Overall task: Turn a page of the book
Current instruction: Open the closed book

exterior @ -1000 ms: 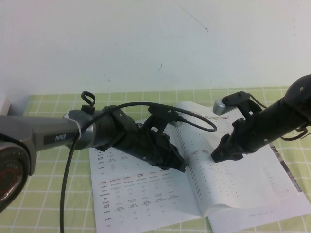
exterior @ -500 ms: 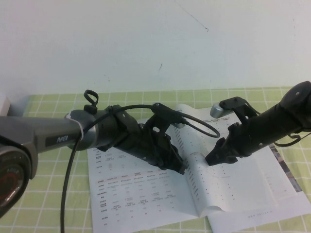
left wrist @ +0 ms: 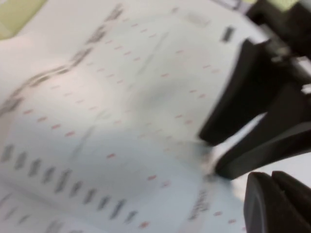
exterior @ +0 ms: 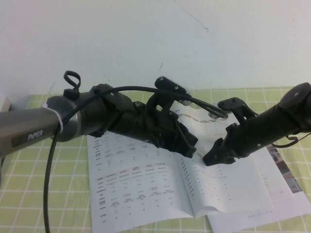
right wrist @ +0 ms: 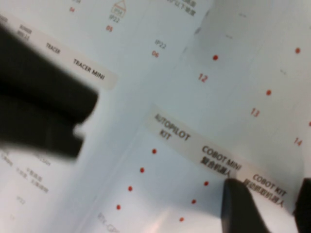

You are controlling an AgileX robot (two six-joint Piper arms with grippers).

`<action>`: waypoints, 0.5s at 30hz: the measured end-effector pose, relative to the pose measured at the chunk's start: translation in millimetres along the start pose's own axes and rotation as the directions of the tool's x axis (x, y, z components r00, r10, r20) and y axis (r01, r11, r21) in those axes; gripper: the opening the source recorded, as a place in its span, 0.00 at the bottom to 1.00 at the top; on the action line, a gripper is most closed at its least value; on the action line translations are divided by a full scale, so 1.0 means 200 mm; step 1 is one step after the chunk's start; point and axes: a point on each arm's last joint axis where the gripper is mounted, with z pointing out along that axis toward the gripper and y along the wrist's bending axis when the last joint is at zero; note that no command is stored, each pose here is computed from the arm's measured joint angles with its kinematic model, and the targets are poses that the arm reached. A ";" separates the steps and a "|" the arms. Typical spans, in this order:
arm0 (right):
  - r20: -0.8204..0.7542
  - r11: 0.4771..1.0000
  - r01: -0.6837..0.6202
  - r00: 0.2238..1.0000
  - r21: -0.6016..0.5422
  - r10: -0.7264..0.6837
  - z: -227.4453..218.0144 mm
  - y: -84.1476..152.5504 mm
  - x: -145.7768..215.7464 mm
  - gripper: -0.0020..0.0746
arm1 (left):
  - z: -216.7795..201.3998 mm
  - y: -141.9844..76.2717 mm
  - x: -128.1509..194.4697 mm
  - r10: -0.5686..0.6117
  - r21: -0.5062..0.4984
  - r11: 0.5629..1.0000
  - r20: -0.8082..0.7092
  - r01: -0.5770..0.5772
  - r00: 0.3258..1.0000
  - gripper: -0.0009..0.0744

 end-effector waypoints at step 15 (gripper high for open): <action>-0.002 1.000 0.006 1.000 -0.005 -0.006 0.00 0.00 0.00 0.37 | 0.11 -0.32 0.05 0.221 0.189 0.962 -0.115 -0.197 0.968 0.01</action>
